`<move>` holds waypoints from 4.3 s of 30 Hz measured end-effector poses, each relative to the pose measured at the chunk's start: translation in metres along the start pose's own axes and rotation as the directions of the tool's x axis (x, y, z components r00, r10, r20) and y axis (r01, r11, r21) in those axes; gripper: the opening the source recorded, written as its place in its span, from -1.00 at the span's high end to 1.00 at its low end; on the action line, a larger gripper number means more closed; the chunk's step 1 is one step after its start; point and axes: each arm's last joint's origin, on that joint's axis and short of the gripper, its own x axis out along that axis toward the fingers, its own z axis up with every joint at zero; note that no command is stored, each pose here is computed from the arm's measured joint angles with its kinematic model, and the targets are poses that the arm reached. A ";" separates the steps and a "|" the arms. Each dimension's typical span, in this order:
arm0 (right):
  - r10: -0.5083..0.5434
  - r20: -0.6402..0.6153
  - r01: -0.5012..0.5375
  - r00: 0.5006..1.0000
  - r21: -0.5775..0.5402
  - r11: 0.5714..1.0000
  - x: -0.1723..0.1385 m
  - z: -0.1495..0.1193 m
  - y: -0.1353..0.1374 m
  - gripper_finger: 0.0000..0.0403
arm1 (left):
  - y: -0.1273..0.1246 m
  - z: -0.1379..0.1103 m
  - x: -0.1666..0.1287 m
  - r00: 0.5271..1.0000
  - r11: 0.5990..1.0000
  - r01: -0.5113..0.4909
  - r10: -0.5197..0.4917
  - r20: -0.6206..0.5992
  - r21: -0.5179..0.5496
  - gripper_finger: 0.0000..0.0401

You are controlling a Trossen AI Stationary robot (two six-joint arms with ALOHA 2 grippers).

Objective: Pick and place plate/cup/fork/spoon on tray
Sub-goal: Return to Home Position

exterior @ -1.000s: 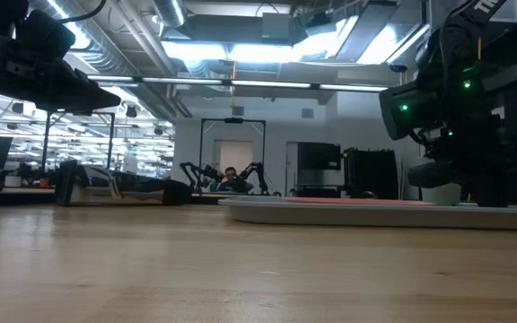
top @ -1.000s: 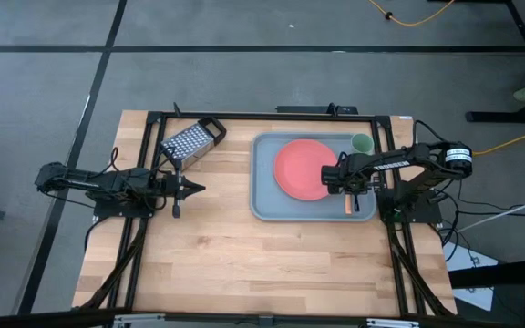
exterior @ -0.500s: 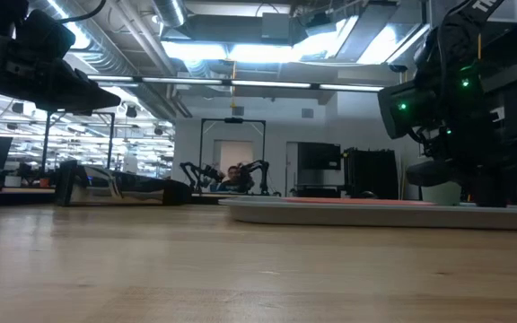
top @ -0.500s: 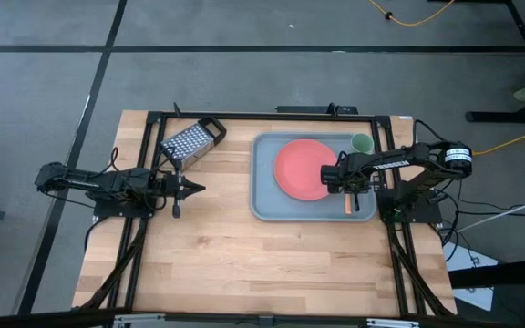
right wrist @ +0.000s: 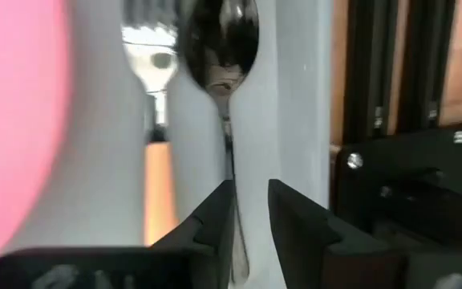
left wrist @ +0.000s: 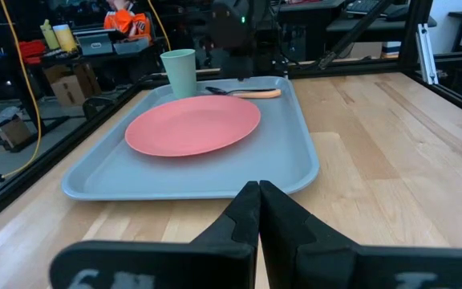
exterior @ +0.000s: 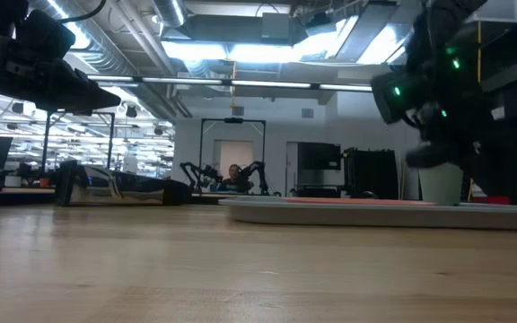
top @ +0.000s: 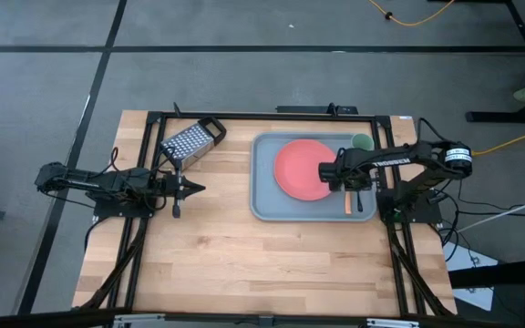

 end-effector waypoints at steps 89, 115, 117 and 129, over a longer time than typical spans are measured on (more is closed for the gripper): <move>0.835 -0.371 0.049 -0.406 -0.922 -0.385 0.013 -0.061 -0.087 0.60 | 0.000 0.000 0.000 1.000 1.000 -0.003 0.003 0.001 0.000 1.00; 0.863 -0.305 -0.023 -0.403 -0.939 -0.343 0.020 -0.055 -0.095 0.60 | 0.000 0.000 0.000 1.000 1.000 -0.004 0.004 0.001 0.000 1.00; 0.863 -0.305 -0.022 -0.403 -0.939 -0.342 0.020 -0.055 -0.095 0.60 | 0.000 0.000 0.000 1.000 1.000 -0.004 0.004 0.001 -0.001 1.00; 0.863 -0.305 -0.021 -0.403 -0.939 -0.342 0.020 -0.055 -0.095 0.60 | 0.000 0.000 0.000 1.000 1.000 -0.004 0.004 0.001 0.000 1.00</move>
